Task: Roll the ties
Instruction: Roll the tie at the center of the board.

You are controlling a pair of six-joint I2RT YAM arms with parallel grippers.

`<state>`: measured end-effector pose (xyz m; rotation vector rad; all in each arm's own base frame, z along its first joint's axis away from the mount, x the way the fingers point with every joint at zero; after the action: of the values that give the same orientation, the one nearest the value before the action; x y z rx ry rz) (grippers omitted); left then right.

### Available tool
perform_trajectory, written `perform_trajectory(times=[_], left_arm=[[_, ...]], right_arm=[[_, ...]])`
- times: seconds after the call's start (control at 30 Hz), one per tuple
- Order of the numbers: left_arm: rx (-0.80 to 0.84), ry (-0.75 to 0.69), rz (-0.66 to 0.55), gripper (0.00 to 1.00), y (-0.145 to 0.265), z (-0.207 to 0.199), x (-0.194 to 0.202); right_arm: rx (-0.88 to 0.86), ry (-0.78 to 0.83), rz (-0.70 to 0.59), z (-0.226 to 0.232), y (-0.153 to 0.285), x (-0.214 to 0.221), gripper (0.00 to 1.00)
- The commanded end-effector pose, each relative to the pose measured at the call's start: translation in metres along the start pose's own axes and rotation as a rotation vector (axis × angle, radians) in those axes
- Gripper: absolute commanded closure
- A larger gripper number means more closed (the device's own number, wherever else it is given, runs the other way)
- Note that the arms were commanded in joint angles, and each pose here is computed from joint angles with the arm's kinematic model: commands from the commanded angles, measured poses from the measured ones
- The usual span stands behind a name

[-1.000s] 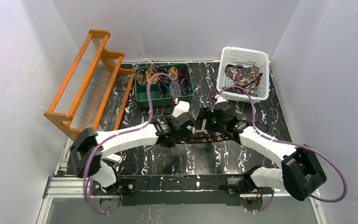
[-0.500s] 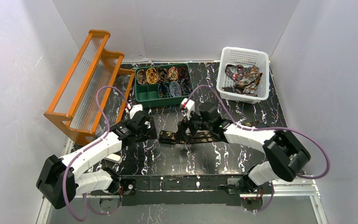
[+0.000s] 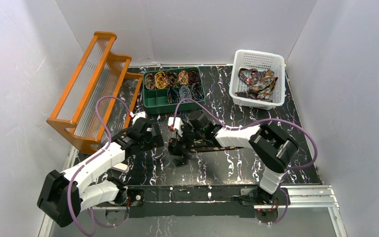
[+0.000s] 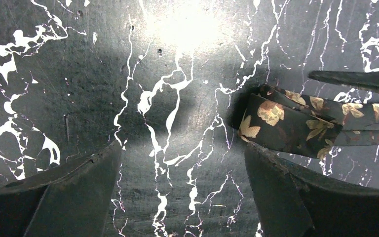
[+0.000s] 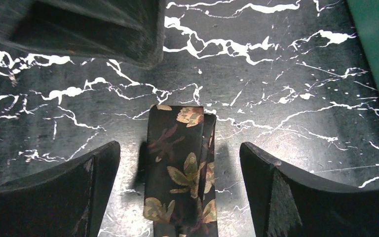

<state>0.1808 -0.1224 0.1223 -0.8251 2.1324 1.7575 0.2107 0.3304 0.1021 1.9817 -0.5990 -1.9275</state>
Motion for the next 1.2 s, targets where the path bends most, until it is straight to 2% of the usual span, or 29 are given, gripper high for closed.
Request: perform_trajectory(times=[0.0,0.43,0.5,0.67,0.73,0.87,0.97,1.07,1.1,1.17], left_arm=[[0.011,-0.008,-0.014,0.08,0.005,0.006,0.0],[0.007,-0.019,0.0,0.08,0.004,0.009,0.0],[0.009,-0.018,0.002,0.08,0.004,0.009,0.0],[0.001,-0.019,0.008,0.08,0.002,0.011,0.002],[0.001,-0.017,0.008,0.08,0.001,0.011,0.003],[0.002,-0.013,0.013,0.08,-0.001,0.01,0.003],[0.004,-0.01,0.019,0.09,-0.001,0.01,0.004],[0.005,-0.005,0.019,0.09,-0.001,0.011,0.006],[0.006,-0.004,0.021,0.09,-0.002,0.011,0.007],[0.006,-0.003,0.024,0.09,-0.002,0.011,0.008]], right_arm=[[-0.048,0.069,-0.014,-0.006,-0.013,-0.009,0.01],[-0.051,0.067,0.081,-0.004,-0.033,0.026,0.02],[-0.043,0.053,0.089,-0.003,-0.033,0.03,0.07],[-0.049,0.039,0.075,0.004,-0.026,0.029,0.31],[-0.054,0.042,0.062,0.006,-0.023,0.025,0.38],[-0.077,0.054,0.06,0.015,-0.023,0.021,0.5],[-0.074,0.059,0.088,0.018,-0.023,0.024,0.54],[-0.073,0.057,0.101,0.02,-0.023,0.026,0.54],[-0.075,0.058,0.102,0.021,-0.024,0.026,0.5],[-0.068,0.059,0.104,0.021,-0.024,0.025,0.37]])
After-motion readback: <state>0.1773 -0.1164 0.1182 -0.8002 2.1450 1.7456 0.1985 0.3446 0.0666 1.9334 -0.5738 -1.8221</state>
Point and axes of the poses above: each gripper's point midway between its finger pads, its own y axis back along the fingers, its own z axis along the line the jaws close on, x = y × z, the point moved 7 cm from there along y, back along the fingers, and after that the axes turned 1 degree about y, right-handed, at the moved point
